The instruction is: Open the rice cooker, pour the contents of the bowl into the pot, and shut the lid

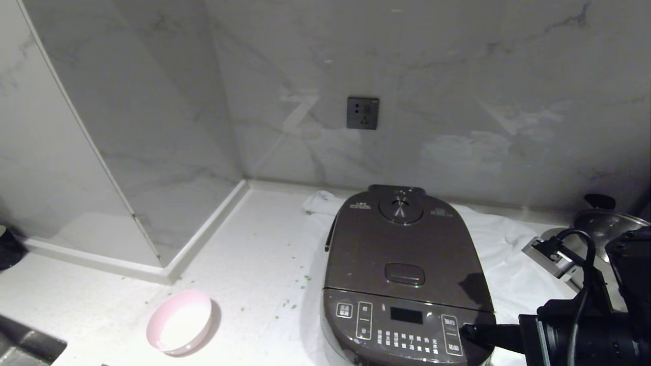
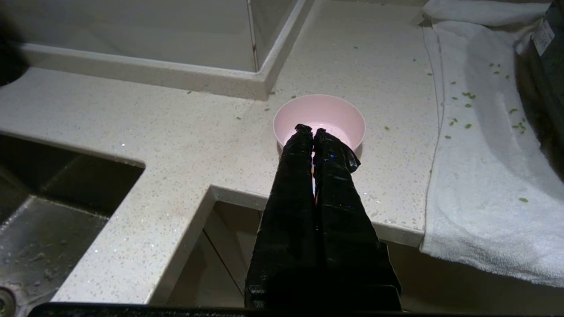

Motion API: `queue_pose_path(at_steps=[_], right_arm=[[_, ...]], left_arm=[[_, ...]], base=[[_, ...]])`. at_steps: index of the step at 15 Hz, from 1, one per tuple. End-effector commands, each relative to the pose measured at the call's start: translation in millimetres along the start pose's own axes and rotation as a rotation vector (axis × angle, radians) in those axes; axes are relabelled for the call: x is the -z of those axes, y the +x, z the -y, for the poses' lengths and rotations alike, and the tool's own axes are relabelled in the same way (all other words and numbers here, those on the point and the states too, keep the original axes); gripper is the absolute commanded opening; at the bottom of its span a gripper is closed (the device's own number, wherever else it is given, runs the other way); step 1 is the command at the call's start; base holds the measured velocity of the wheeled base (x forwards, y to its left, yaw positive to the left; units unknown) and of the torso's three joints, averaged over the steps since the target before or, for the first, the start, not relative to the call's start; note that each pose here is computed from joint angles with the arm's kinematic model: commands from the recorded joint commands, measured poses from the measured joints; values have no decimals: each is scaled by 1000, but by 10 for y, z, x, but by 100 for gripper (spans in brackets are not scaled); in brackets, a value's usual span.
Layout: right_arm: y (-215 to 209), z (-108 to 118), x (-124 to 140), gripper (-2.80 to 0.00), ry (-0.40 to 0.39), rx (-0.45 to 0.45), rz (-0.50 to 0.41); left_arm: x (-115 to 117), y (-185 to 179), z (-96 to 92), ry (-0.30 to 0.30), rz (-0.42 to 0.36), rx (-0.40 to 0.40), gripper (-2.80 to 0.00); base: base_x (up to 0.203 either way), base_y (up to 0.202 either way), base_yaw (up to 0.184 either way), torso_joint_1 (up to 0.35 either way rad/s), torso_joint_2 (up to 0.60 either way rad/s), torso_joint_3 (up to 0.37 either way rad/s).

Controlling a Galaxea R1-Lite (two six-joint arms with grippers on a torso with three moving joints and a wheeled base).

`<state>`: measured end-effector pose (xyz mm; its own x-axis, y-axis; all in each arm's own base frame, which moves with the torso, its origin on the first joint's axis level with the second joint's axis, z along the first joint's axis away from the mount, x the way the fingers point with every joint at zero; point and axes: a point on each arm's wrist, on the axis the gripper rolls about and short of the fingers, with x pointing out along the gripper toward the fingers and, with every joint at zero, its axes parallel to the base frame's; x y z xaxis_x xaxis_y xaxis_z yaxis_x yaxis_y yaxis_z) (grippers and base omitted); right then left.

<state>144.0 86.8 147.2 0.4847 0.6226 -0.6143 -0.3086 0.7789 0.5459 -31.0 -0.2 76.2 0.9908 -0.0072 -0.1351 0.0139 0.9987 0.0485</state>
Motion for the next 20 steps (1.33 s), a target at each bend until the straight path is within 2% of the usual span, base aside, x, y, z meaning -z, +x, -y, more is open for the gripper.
queue_pose_path(at_steps=[1,4,8,12,16,20], right_arm=[[46,28,24,-280,12,9,-21],[27,38,53,-280,12,11,-19],[-264,-120,-43,-280,-36,-46,119],[-767,-327,-143,-280,-90,-8,322],[-1367,-405,36,-280,-135,68,581],[-1954,-442,282,-280,-225,247,822]], left_arm=[[2,-1,0,1,0,-1,-280],[2,-1,0,1,0,-1,-280],[2,-1,0,2,0,2,-280],[2,-1,1,1,1,2,-280],[2,-1,0,-7,1,0,-280],[2,-1,0,-9,0,-1,-280]], base=[[0,0,0,0,0,0],[0,0,0,0,0,0],[0,0,0,0,0,0],[0,0,0,0,0,0],[0,0,0,0,0,0],[0,0,0,0,0,0]])
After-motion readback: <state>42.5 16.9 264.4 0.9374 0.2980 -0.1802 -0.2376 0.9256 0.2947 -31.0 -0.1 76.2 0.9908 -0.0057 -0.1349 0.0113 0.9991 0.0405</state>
